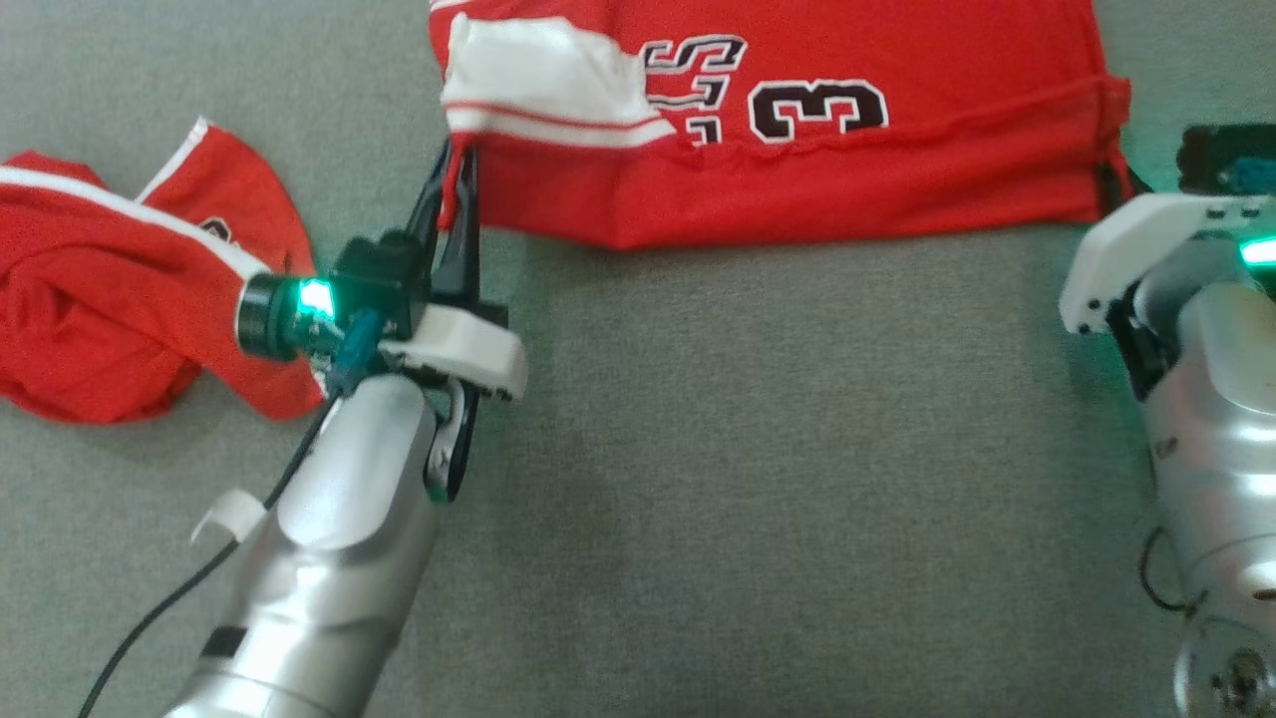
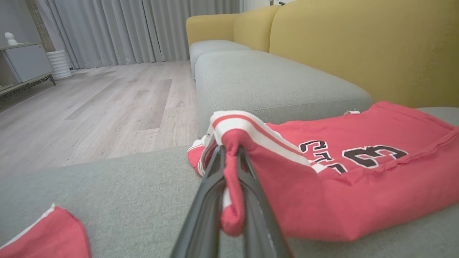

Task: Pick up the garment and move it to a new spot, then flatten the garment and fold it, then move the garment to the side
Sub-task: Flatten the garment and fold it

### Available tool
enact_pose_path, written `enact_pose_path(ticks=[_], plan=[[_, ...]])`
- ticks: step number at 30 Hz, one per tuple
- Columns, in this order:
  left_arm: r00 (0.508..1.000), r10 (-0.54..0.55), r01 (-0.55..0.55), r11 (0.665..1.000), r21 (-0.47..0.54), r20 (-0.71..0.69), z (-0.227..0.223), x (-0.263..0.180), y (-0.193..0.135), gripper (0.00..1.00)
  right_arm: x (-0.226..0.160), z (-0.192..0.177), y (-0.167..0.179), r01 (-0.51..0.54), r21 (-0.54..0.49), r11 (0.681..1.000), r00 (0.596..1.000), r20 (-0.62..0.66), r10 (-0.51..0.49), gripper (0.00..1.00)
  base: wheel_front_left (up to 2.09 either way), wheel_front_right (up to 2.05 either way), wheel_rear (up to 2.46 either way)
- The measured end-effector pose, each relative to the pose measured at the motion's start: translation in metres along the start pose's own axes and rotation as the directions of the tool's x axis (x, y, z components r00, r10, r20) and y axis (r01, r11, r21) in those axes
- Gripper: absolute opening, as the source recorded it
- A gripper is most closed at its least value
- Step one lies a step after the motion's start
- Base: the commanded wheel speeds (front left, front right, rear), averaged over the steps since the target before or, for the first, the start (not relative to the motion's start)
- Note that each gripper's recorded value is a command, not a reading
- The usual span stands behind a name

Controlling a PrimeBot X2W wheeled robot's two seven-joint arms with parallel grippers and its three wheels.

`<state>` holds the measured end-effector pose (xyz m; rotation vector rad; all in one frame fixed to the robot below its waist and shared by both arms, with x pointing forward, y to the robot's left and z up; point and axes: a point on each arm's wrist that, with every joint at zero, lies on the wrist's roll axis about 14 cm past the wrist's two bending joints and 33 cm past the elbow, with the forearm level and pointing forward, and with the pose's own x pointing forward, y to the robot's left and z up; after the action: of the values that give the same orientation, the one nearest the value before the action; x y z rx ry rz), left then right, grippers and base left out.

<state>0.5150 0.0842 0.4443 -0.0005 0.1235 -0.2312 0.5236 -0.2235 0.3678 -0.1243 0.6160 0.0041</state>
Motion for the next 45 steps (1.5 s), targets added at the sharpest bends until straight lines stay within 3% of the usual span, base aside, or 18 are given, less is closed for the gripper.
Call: enact_pose_path(ticks=[6, 11, 17, 30, 32, 33, 34, 35, 39, 45], plan=[[0.999, 0.002, -0.001, 1.000, 0.027, -0.054, -0.011, -0.019, -0.001, 0.00, -0.024, 0.005, -0.030, 0.047, -0.062, 0.997, 0.998, 0.034, -0.045, 0.00, 0.00, 0.00, 0.00], [0.993, -0.025, 0.030, 0.998, 0.046, -0.115, -0.020, -0.035, -0.008, 0.00, -0.044, -0.002, -0.036, 0.053, -0.058, 0.997, 0.998, 0.033, -0.051, 0.00, 0.00, 0.00, 0.00], [0.976, -0.063, 0.077, 0.995, 0.064, -0.207, -0.036, -0.067, -0.019, 0.00, -0.072, -0.012, -0.039, 0.052, -0.028, 0.998, 0.998, 0.045, -0.051, 0.00, 0.00, 0.00, 0.00], [0.964, -0.096, 0.102, 0.995, 0.013, -0.248, -0.041, -0.118, -0.038, 0.00, -0.122, -0.066, -0.041, 0.057, 0.095, 0.994, 0.997, 0.040, -0.061, 0.00, 0.00, 0.00, 0.00], [0.963, -0.091, 0.096, 0.995, 0.005, -0.255, -0.043, -0.118, -0.039, 0.50, -0.125, -0.066, -0.042, 0.064, 0.107, 0.992, 0.996, 0.055, -0.070, 0.00, 0.00, 0.00, 0.00], [0.962, -0.087, 0.092, 0.996, 0.005, -0.258, -0.043, -0.118, -0.038, 0.89, -0.125, -0.065, -0.044, 0.070, 0.118, 0.991, 0.995, 0.065, -0.078, 0.00, 0.00, 0.00, 0.00], [0.962, -0.083, 0.088, 0.996, 0.007, -0.261, -0.044, -0.117, -0.036, 1.00, -0.126, -0.062, -0.045, 0.075, 0.114, 0.991, 0.993, 0.085, -0.085, 0.77, 0.00, 0.00, 0.00], [0.961, -0.079, 0.084, 0.996, 0.009, -0.264, -0.044, -0.116, -0.035, 1.00, -0.127, -0.057, -0.047, 0.083, 0.113, 0.990, 0.989, 0.115, -0.096, 1.00, 0.00, 0.00, 0.00], [0.966, -0.060, 0.064, 0.998, 0.008, -0.253, -0.043, -0.111, -0.031, 1.00, -0.129, -0.024, -0.046, 0.087, 0.173, 0.981, 0.957, 0.258, -0.130, 1.00, 0.00, 0.00, 0.00], [0.998, -0.023, 0.022, 1.000, -0.015, -0.051, -0.003, -0.092, -0.025, 1.00, -0.143, 0.012, -0.038, 0.076, 0.197, 0.977, 0.880, 0.447, -0.158, 1.00, 0.00, 0.00, 0.00]])
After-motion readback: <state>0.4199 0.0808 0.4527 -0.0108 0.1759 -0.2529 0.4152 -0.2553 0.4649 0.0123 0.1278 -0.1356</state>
